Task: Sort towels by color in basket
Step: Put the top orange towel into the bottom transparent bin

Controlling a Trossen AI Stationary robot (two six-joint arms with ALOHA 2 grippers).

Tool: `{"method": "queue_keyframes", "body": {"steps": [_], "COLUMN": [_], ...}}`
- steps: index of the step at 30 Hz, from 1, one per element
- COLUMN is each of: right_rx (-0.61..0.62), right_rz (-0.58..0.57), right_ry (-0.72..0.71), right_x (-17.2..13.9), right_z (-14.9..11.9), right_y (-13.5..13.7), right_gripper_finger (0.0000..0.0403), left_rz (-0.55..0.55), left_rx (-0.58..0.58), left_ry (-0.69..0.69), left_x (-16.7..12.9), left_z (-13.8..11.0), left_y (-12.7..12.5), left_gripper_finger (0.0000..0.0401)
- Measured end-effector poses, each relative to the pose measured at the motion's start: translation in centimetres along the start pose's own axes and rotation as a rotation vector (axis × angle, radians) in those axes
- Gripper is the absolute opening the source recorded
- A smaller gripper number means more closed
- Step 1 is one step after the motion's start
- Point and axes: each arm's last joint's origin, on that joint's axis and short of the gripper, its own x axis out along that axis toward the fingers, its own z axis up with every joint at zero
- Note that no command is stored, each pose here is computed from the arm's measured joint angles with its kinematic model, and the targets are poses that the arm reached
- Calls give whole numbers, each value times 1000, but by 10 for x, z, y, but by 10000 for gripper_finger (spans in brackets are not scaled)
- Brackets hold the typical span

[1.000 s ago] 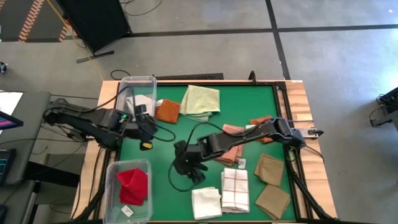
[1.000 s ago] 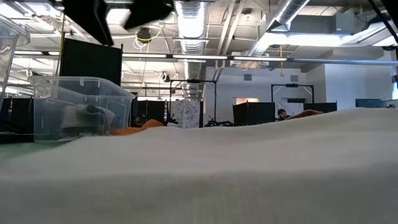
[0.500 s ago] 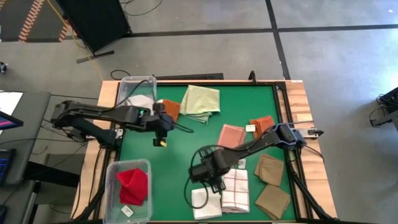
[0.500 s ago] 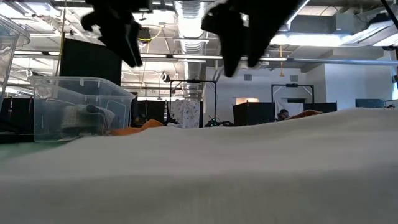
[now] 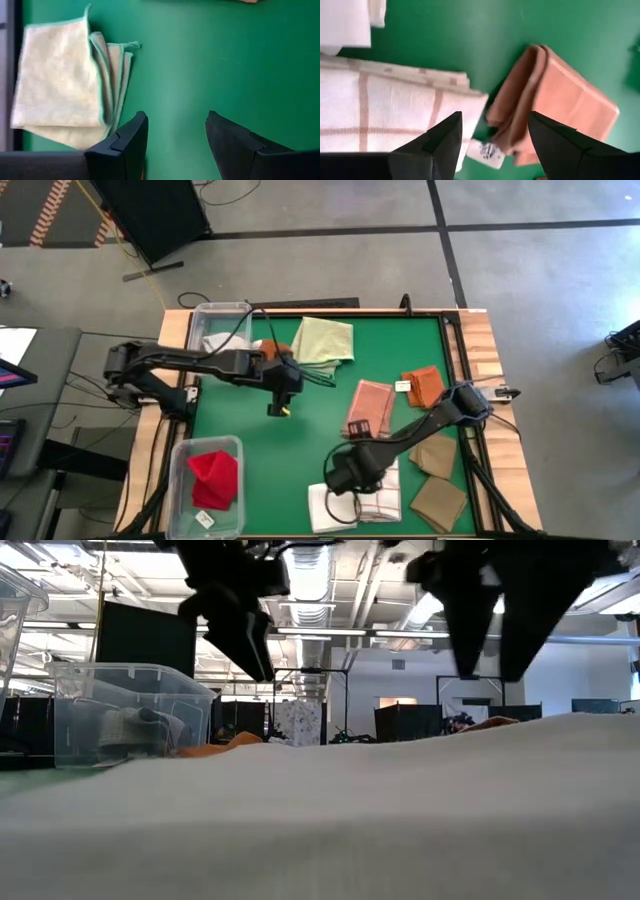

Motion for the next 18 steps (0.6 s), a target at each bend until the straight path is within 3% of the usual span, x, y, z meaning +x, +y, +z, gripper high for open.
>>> {"method": "queue_keyframes", "body": {"steps": [9, 18], "right_rx": [204, 369], "right_rz": [-58, -28], "right_ry": [-132, -279], "right_x": [-17, -11], "right_z": [-56, -106], "right_y": [-3, -9], "right_gripper_finger": [260, 260], "left_rz": [-35, -60], "left_rx": [-116, -376], "left_ry": [-2, 20], "left_x": [11, 16], "left_z": [-9, -35], "left_y": [30, 79], "left_gripper_finger": [190, 190]}}
